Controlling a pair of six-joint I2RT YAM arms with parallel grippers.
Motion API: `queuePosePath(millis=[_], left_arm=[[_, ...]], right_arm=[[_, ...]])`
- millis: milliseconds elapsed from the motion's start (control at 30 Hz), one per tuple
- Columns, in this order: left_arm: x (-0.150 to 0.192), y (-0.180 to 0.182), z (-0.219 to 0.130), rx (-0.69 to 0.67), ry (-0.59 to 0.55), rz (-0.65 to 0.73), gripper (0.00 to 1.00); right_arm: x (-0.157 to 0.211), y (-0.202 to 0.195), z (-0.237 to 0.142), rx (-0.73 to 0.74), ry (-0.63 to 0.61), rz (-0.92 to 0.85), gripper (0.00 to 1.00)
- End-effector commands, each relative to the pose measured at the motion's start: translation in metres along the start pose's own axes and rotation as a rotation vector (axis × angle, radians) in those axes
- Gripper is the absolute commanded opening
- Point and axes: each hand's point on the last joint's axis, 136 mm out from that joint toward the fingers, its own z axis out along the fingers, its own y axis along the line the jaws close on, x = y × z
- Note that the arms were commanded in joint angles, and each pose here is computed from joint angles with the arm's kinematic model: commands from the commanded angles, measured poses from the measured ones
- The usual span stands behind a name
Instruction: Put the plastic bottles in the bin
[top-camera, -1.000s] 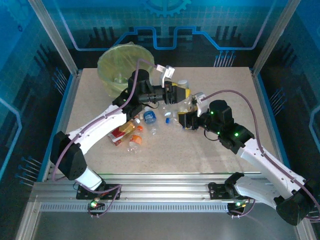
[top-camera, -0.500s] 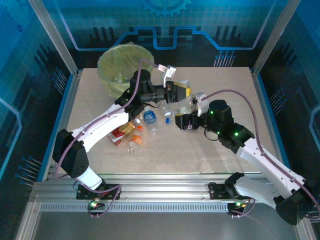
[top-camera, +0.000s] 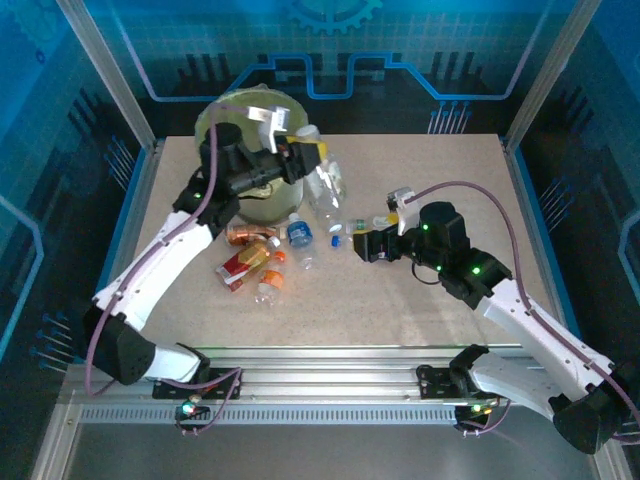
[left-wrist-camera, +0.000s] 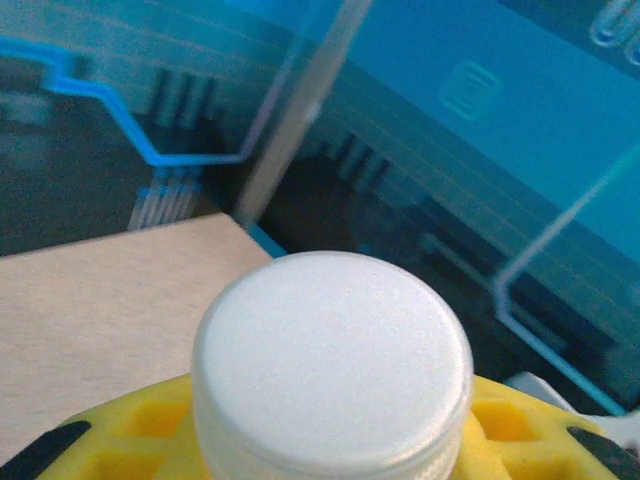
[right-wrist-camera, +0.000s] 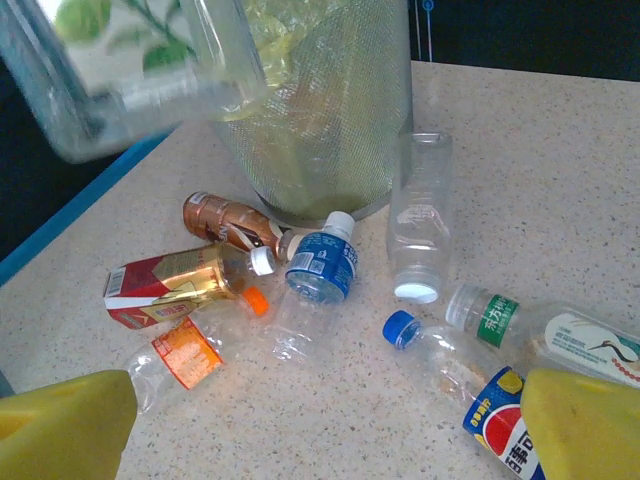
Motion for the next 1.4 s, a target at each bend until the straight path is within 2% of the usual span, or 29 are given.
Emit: queuePosePath(millis=[0,100,300,533,800,1033,1367], left_arm=[[-0.034,0.015,-0.032,-0.161,-0.088,0.124,0.12],[-0.055,0.036,-0.050,-0.263,-0.139,0.165,0.08],[-0.090,0.077,-0.070,-0.402,-0.170,0.197,0.06],[-0.113,0.137,-0.072,-0.529,-0.095,0.198,0.05],[-0.100,0.195,-0.062,-0.672,0.088,0.226,0.04],[-0.072,0.244,-0.059,-0.797,0.258,0.251,0.04],[-0.030,0.290,-0.049,-0.869,0.438,0.279,0.06]], right_arm=[[-0.003,-0.002,-0.001,0.019,-0.002,0.005,1.00],[-0.003,-0.004,0.002,0.025,0.002,0.009,1.00],[-0.003,-0.005,0.006,0.030,0.014,0.020,1.00],[-0.002,-0.007,0.008,0.045,0.029,0.035,1.00],[0.000,-0.011,0.010,0.072,0.046,0.050,1.00],[0.000,-0.017,0.014,0.105,0.060,0.071,1.00],[0.001,-0.039,0.016,0.250,0.109,0.130,1.00]])
